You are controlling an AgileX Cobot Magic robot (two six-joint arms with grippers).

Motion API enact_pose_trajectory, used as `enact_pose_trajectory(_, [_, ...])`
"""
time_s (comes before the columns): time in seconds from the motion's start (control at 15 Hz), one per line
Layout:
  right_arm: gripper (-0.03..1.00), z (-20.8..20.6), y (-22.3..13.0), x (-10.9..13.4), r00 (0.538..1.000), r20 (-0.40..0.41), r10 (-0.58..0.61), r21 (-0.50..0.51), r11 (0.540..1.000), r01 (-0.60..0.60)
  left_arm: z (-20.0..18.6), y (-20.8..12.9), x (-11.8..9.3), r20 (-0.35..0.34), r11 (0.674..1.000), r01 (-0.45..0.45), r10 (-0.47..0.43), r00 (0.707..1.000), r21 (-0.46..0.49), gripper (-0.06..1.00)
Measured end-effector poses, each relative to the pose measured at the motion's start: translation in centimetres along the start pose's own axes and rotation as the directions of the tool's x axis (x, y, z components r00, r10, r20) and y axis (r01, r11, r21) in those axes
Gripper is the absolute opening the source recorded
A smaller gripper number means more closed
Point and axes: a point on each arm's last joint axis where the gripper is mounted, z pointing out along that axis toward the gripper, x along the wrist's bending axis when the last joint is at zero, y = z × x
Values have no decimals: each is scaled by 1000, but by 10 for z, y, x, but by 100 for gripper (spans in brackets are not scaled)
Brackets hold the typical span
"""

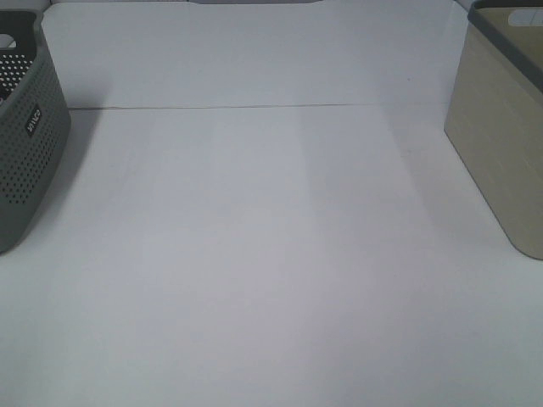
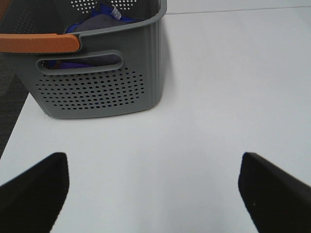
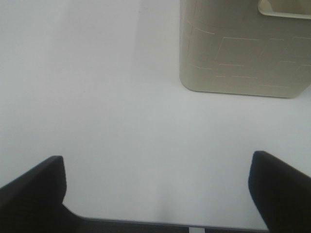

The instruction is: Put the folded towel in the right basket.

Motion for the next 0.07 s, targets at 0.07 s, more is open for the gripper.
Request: enact_pose_trajectory(0.07, [98, 0, 0, 0, 1000, 0, 0, 0, 1000, 0, 0, 0, 0, 0, 1000, 0, 0, 1000, 0, 88])
